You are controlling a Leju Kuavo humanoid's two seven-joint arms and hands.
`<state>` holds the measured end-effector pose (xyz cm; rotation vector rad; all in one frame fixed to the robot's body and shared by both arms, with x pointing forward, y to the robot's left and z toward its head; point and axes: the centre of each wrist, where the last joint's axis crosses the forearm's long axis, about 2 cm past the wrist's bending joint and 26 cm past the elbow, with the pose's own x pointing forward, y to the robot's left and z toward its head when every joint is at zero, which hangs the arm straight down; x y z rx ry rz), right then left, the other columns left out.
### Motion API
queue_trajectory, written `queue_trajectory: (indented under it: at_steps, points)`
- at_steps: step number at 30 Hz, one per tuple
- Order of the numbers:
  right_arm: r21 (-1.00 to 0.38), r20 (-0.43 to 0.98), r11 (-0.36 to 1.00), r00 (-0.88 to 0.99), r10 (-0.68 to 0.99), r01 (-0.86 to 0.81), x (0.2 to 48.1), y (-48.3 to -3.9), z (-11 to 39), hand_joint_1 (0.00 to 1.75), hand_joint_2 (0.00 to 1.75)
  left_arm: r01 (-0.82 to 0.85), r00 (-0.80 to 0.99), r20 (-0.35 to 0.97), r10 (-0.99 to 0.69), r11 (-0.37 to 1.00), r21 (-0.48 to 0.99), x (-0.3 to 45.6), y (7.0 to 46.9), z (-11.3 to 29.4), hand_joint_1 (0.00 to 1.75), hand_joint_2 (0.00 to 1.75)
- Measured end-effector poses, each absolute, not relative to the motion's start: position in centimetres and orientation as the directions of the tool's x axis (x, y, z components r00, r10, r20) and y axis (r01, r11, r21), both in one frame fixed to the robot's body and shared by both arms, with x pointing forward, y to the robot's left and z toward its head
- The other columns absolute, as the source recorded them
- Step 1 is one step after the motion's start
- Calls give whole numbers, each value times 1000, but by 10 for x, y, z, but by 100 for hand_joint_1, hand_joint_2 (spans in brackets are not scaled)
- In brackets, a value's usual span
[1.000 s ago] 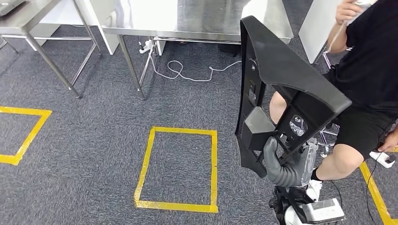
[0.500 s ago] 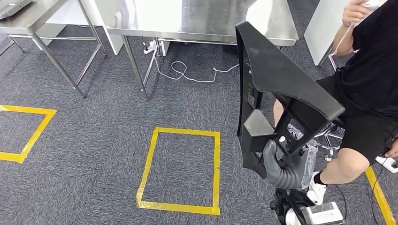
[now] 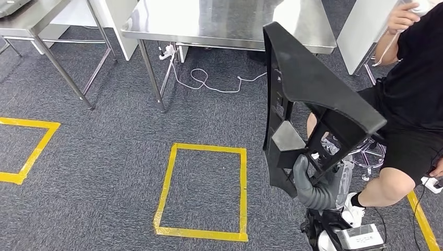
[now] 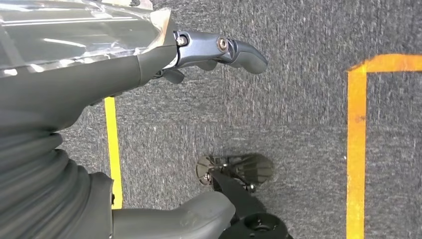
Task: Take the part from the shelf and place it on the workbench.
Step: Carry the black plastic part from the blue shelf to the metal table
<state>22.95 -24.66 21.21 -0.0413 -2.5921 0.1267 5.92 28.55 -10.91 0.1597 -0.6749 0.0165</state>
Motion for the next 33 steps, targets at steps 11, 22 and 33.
queue_trajectory:
  at_steps: [11,22,33]
  points:
    - [-95,519,995,-853,52,3,233,-248,212,175,175,-80,781,624,-23,987,136,59,286,-109,0,175]
    - [-95,523,995,-851,48,-2,233,-246,212,175,175,-95,780,625,-12,986,138,57,289,-109,0,175]
    - [-94,525,996,-850,48,-2,233,-247,211,175,175,-97,772,635,-11,986,135,58,288,-109,0,175]
